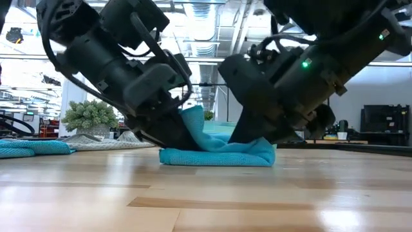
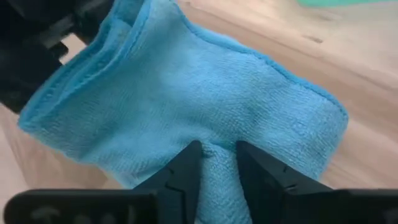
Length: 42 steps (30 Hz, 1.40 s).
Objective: Fold microfiber towels
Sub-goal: Fold the right blue microfiber towel
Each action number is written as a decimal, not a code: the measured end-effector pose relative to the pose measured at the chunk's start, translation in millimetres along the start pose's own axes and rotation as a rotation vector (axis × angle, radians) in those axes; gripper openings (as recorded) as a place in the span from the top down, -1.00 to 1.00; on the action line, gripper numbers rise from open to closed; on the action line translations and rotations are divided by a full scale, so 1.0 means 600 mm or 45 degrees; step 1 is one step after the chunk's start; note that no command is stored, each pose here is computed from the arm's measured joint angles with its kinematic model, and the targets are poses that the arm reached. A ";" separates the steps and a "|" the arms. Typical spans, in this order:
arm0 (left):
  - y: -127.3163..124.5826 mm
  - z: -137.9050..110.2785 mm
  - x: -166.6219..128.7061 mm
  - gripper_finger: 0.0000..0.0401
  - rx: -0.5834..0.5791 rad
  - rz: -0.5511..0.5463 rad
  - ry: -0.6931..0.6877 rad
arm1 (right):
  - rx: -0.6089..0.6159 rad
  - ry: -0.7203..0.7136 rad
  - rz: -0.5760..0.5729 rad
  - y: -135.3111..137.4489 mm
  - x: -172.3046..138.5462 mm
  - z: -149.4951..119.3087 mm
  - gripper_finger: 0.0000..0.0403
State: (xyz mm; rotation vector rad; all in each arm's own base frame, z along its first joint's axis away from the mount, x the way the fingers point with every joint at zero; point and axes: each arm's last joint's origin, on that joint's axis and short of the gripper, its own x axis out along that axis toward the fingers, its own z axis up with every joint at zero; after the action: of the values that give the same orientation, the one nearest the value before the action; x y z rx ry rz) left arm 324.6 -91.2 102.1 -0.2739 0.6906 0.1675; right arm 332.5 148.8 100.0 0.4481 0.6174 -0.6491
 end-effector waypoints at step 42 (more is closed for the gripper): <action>-0.072 -0.022 -0.025 0.59 -0.003 0.434 -0.211 | -0.034 -0.081 -0.001 0.002 -0.020 0.023 0.38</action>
State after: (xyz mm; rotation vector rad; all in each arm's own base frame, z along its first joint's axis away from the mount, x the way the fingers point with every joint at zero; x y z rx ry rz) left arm 315.8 -137.2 110.4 -0.1402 0.5682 0.5109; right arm 331.0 146.7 117.9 0.4010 0.5655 -0.6527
